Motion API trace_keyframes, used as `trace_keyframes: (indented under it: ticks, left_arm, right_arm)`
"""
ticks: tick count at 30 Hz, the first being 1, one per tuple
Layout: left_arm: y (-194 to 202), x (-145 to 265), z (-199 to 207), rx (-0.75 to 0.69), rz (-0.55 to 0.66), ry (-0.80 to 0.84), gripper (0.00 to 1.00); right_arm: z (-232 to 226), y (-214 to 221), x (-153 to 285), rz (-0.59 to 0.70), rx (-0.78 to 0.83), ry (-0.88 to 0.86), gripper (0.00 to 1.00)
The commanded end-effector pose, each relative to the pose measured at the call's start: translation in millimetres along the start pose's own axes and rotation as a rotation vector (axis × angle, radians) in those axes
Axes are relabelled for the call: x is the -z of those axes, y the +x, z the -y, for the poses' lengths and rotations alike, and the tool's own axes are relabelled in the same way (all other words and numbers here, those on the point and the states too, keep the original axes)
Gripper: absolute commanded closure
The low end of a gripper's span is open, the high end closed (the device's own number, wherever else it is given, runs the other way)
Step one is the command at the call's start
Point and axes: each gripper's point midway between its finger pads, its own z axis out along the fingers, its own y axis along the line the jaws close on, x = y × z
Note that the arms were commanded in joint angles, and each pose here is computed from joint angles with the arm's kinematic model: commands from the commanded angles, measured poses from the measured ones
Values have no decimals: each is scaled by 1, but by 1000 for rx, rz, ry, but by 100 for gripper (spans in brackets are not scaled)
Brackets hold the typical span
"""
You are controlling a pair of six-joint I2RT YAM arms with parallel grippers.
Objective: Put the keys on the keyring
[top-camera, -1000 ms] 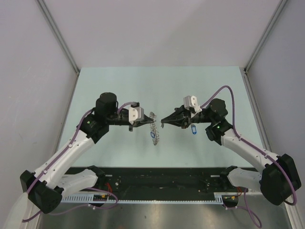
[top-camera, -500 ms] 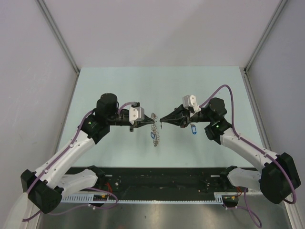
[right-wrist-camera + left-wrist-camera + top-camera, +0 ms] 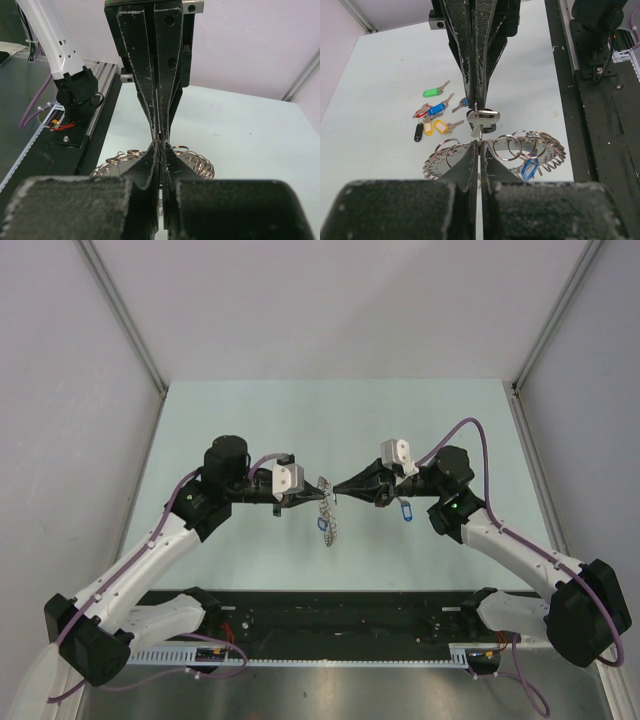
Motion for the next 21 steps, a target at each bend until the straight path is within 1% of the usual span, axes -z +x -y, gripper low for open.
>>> trace_keyframes:
  ticks: [1, 21]
  left_arm:
    - [-15, 0, -3, -48, 44, -8, 100]
    - [-15, 0, -5, -48, 43, -23, 100]
  right_arm:
    - [7, -16, -4, 23, 53, 17, 100]
    - [5, -13, -6, 14, 42, 6, 100]
